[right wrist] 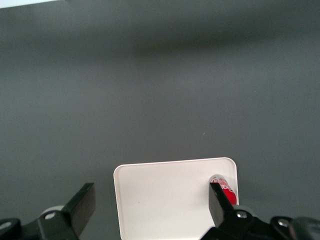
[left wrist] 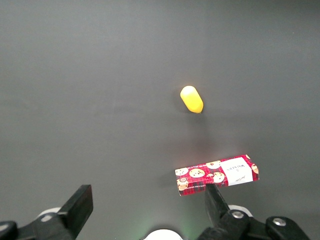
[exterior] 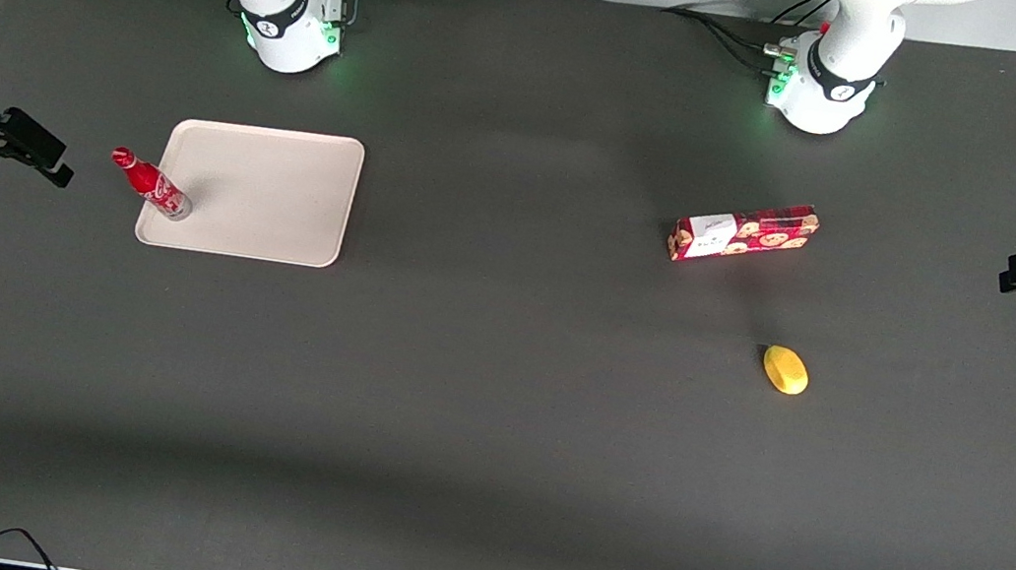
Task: Place coke bottle on tray
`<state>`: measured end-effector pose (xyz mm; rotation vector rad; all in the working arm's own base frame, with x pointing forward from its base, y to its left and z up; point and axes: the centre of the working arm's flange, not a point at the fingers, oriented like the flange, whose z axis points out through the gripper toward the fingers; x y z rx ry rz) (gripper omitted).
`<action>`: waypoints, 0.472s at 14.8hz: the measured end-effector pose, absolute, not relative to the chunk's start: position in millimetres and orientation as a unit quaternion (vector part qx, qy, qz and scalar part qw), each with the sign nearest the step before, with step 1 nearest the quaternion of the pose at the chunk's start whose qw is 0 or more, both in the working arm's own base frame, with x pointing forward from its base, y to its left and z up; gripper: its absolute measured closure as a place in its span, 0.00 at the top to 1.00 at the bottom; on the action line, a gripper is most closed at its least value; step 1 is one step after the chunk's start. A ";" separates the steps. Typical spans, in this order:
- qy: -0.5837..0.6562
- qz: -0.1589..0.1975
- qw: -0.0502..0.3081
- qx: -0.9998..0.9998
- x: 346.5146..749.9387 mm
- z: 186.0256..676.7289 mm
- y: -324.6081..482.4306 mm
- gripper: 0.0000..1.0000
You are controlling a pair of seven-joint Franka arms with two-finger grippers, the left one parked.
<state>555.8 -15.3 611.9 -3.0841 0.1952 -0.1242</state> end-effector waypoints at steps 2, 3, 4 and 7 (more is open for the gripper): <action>0.068 -0.043 0.025 -0.996 564.9 612.2 -21.8 1.00; 0.071 -0.042 0.025 -0.996 568.5 610.0 -25.6 1.00; 0.074 -0.040 0.026 -0.996 571.2 607.5 -29.1 1.00; 0.077 -0.040 0.026 -0.996 574.2 606.6 -32.4 1.00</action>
